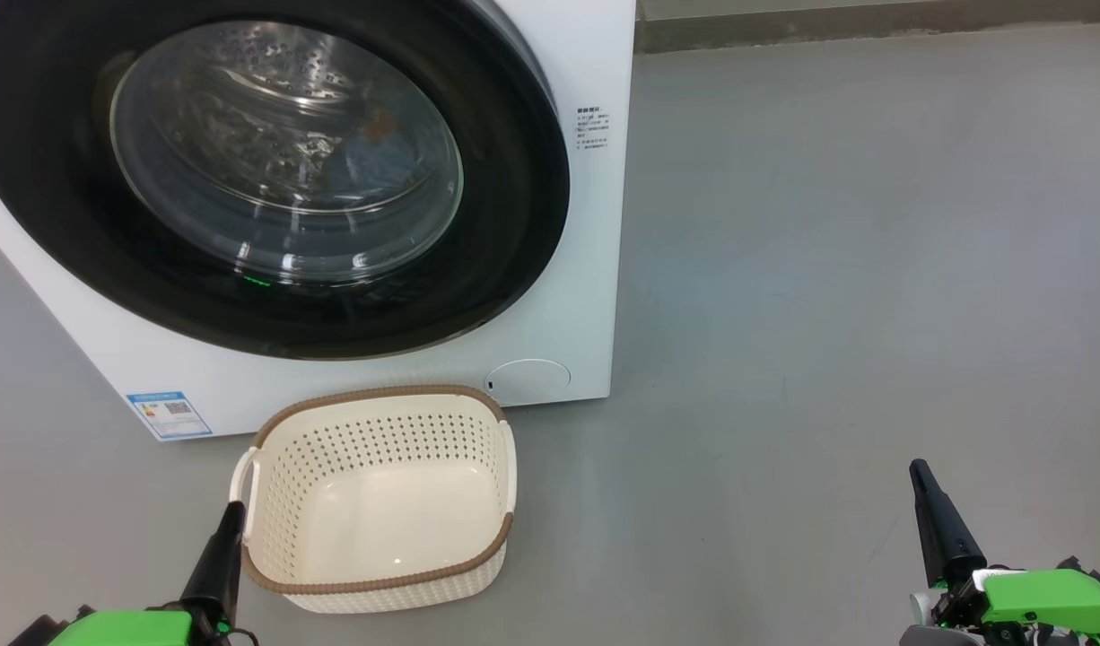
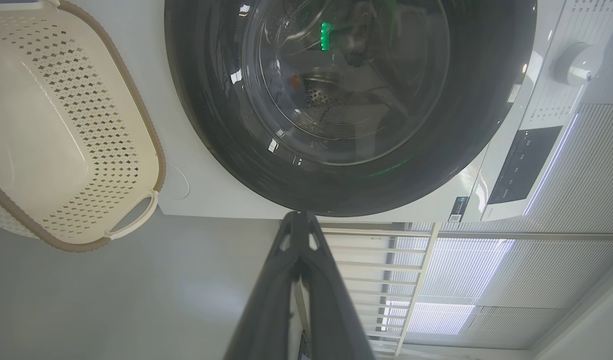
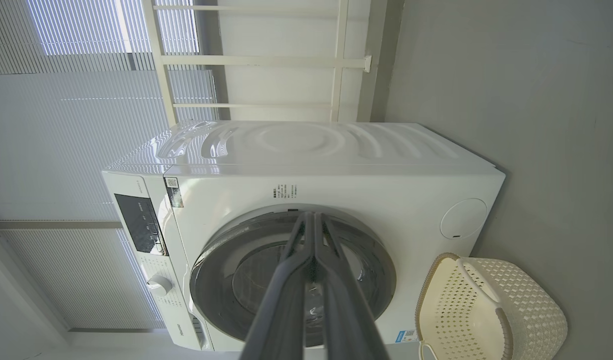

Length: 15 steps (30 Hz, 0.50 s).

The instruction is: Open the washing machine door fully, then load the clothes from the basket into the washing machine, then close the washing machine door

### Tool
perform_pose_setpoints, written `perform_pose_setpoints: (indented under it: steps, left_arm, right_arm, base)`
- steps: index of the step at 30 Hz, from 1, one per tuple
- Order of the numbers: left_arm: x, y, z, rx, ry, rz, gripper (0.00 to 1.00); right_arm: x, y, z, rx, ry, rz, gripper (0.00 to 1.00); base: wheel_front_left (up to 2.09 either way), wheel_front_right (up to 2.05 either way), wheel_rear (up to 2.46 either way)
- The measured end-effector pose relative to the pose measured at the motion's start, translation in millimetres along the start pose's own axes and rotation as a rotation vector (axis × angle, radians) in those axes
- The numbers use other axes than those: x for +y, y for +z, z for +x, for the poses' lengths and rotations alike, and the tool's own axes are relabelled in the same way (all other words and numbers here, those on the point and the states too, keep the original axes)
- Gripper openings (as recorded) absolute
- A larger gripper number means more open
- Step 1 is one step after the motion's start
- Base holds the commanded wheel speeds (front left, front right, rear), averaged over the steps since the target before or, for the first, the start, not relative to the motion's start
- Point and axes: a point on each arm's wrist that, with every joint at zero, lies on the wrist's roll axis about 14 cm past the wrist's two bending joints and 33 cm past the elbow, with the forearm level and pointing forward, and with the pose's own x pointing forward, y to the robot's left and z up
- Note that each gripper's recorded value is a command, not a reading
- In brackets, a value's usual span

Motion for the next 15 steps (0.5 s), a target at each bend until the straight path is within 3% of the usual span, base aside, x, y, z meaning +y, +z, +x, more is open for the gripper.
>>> perform_pose_setpoints:
  steps: [15]
  left_arm:
    - [0.0,0.9,-0.1,-0.003,0.0,-0.001,0.0]
  right_arm:
    - [0.0,0.1,0.0,0.0,0.0,0.0,0.0]
  base:
    - [0.0,0.0,0.0]
